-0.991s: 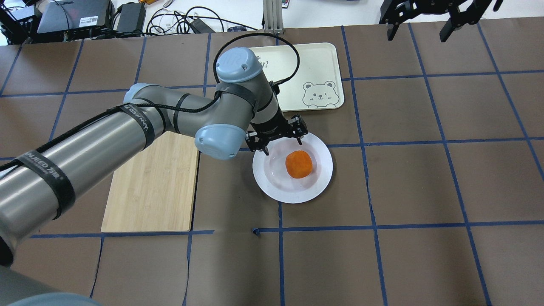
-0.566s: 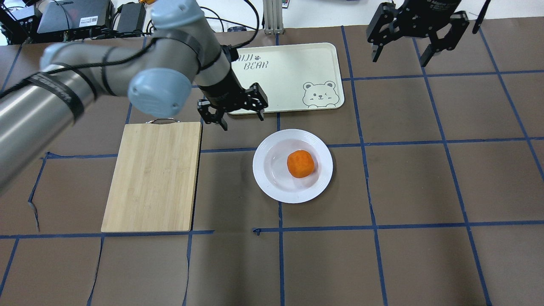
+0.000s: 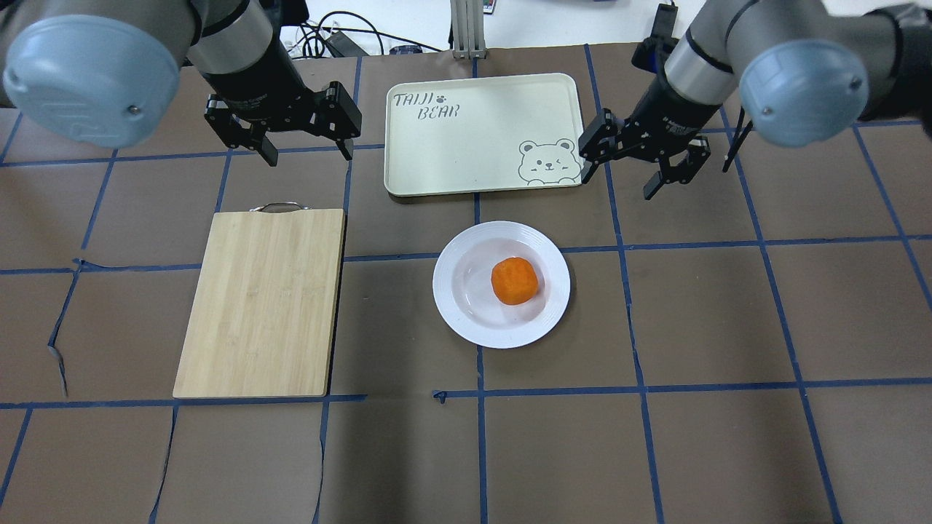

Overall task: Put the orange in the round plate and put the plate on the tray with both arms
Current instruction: 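Raise the left gripper away while the right gripper reaches toward the plate rim, then grip the rim of the white plate with the right gripper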

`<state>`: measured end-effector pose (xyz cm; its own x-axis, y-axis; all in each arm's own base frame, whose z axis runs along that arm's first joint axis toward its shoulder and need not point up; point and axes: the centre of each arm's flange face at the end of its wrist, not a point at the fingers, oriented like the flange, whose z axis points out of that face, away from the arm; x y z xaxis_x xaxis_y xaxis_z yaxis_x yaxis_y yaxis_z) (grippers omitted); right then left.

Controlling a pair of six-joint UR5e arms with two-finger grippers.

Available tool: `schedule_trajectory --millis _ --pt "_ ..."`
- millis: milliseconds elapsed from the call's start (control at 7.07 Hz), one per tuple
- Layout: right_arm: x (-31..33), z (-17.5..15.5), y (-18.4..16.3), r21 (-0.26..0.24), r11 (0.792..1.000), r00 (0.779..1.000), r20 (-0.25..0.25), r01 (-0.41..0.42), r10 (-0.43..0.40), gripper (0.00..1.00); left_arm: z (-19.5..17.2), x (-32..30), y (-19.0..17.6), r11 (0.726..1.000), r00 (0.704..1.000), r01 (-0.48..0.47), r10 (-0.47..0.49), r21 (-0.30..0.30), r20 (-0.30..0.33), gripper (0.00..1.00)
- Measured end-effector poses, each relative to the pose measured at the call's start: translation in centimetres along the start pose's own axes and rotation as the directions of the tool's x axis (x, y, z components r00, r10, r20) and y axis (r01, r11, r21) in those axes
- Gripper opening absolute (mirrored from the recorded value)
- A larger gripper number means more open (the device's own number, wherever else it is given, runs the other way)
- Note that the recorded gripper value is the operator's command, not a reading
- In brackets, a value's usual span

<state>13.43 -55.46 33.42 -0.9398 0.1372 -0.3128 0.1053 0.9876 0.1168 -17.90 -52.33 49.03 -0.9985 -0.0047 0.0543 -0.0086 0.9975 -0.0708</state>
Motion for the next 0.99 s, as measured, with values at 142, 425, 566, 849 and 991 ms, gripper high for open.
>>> schedule_trajectory --millis 142,425,566,849,991 --pt "0.9 3.7 0.7 0.034 0.999 0.999 0.035 0.01 -0.012 1.0 -1.5 -0.1 0.6 1.0 1.0 0.0 0.0 0.03 0.007 1.0" --pt "2.3 9.3 1.8 0.083 0.996 0.995 0.088 0.028 -0.035 0.99 -1.9 -0.2 1.4 1.0 1.0 0.01 -0.01 0.012 0.015 1.0" --pt "2.7 11.2 2.0 0.095 0.995 0.994 0.103 0.033 -0.042 1.0 -2.0 -0.2 1.6 1.0 1.0 0.011 -0.012 0.001 0.017 1.0" --pt "3.5 14.2 2.9 0.137 0.99 0.992 0.113 0.032 -0.047 0.99 -1.9 -0.3 2.1 1.0 1.0 0.004 -0.004 -0.01 0.019 1.0" --pt "3.8 14.9 3.4 0.145 0.989 0.992 0.114 0.03 -0.046 0.97 -1.9 -0.3 2.3 1.0 1.0 0.002 -0.002 -0.011 0.018 1.0"
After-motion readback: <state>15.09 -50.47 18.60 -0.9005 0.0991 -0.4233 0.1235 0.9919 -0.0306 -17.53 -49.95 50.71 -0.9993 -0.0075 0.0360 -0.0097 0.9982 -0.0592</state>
